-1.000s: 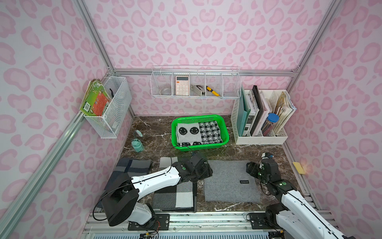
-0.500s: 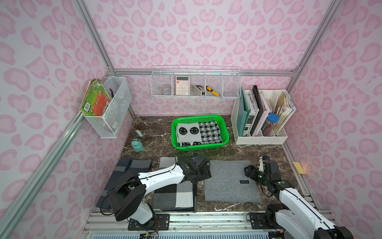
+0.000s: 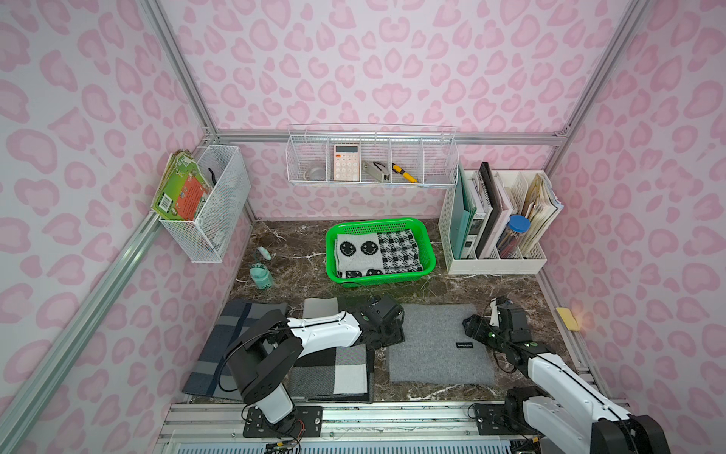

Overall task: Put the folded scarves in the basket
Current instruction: Pick up the scarf at the center of the board.

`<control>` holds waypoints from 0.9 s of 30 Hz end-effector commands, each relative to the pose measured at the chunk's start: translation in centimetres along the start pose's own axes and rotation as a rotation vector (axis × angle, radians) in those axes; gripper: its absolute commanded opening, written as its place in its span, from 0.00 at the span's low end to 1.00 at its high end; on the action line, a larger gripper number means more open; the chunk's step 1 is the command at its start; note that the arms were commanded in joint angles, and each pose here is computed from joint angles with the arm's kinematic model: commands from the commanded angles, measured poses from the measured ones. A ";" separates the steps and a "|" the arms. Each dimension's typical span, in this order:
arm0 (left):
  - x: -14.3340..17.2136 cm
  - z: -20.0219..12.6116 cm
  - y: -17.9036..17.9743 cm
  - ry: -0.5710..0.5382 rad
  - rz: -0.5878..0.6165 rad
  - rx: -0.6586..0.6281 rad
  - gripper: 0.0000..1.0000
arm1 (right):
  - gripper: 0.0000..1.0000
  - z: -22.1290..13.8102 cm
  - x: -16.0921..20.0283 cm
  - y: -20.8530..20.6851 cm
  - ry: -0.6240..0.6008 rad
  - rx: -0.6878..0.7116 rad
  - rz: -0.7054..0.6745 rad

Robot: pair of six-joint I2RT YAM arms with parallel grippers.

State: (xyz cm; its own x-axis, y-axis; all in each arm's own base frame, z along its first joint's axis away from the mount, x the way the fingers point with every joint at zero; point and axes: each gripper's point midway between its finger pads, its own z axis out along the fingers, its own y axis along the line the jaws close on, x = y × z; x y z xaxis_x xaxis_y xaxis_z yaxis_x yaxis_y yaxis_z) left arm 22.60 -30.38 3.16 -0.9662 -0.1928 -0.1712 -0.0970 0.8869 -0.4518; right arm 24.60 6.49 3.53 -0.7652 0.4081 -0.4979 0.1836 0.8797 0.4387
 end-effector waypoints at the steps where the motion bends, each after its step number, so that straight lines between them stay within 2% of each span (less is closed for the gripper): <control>1: 0.6 0.8 0.5 0.025 -0.001 -0.018 0.67 | 0.81 0.2 0.9 -0.5 0.031 0.014 0.018; 7: 1.0 1.3 0.6 0.040 0.000 -0.015 0.59 | 0.78 0.5 1.5 -0.4 0.042 -0.001 0.018; 10: 1.0 1.3 0.4 0.037 0.003 -0.003 0.50 | 0.71 0.7 1.9 -0.1 0.061 -0.010 0.019; 13: 0.9 1.3 0.0 0.037 0.011 0.015 0.35 | 0.53 0.8 2.2 0.3 0.066 -0.030 0.014; 14: 0.9 1.3 -0.2 0.037 0.015 0.022 0.29 | 0.43 0.8 2.2 0.5 0.066 -0.038 0.013; 17: 0.6 0.9 -1.1 0.029 0.039 0.054 0.02 | 0.13 0.3 1.9 1.3 0.056 -0.070 0.007; 18: 0.5 0.6 -1.4 0.022 0.052 0.068 0.00 | 0.04 0.0 1.5 1.8 0.043 -0.089 0.000; 19: 0.3 0.2 -1.6 0.010 0.064 0.077 0.00 | 0.00 -0.3 1.2 2.2 0.028 -0.104 -0.006; 27: -1.0 -4.3 -4.0 -0.079 0.184 0.179 0.00 | 0.00 -5.0 -2.0 6.4 -0.151 -0.278 -0.032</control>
State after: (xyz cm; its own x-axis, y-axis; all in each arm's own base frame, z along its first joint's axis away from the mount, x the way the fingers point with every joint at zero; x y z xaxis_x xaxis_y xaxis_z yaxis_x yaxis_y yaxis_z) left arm 22.84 -32.13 7.68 -0.9537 -0.1203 -0.2757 0.0594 0.8231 -0.5648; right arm 24.17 9.63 9.06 -0.6922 0.4093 -0.5944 0.0005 0.8239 0.5667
